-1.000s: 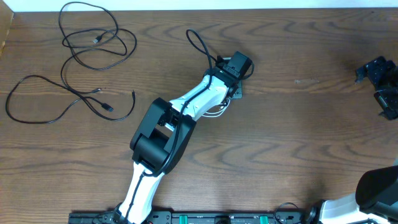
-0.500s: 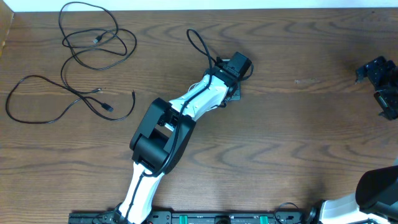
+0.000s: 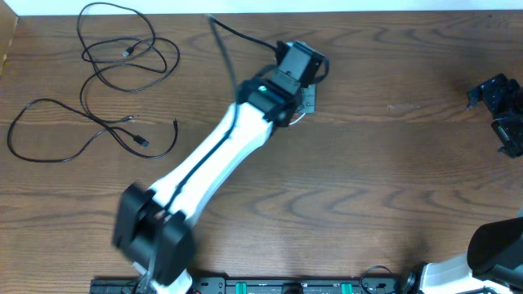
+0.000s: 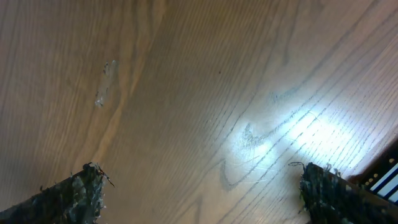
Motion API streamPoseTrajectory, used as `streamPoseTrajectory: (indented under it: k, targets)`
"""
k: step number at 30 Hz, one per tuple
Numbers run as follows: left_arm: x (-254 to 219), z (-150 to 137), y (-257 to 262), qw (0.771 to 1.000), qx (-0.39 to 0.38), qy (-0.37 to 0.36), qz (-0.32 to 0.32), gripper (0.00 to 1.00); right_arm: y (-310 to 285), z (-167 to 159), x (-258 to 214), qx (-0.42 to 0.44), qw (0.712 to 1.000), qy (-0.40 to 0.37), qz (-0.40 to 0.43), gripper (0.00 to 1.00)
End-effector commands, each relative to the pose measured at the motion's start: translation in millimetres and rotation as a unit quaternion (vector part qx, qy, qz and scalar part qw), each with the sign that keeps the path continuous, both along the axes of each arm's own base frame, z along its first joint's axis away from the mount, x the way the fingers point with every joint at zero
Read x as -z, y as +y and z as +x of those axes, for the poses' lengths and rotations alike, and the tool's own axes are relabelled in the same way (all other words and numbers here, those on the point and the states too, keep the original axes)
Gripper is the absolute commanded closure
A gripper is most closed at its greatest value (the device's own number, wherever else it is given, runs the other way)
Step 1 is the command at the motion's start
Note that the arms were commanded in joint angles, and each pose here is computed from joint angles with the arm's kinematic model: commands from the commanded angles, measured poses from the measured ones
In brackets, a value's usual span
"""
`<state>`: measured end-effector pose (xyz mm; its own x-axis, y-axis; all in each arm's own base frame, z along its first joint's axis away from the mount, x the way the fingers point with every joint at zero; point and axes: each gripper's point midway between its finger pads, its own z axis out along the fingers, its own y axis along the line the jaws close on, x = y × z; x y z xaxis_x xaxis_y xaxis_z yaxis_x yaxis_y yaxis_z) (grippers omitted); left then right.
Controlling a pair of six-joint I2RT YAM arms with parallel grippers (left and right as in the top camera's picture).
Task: Untangle cables
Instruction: 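Carry the white cable with the left gripper to the lower left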
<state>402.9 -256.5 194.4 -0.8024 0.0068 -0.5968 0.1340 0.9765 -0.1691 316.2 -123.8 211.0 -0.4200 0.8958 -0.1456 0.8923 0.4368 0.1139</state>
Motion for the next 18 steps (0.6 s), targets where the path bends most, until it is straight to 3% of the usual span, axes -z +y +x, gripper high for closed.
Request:
streamPoseTrajectory:
  k: [1,6,14,18]
  targets:
    - [-7,2,28,0.999,-0.013,-0.005,0.036,0.93,0,0,0,0.006,1.0,0.0,-0.002,0.01]
    - [-11,-5,64,0.997,-0.045,0.014,0.062,0.93,0,0,0,0.006,1.0,0.0,-0.002,0.01]
    - [-60,-8,163,0.979,-0.196,-0.017,0.056,0.93,-1,0,0,0.006,1.0,0.0,-0.002,0.01]
    - [-82,-19,237,0.957,-0.285,-0.024,0.048,0.92,0,0,0,0.006,1.0,0.0,-0.002,0.01]
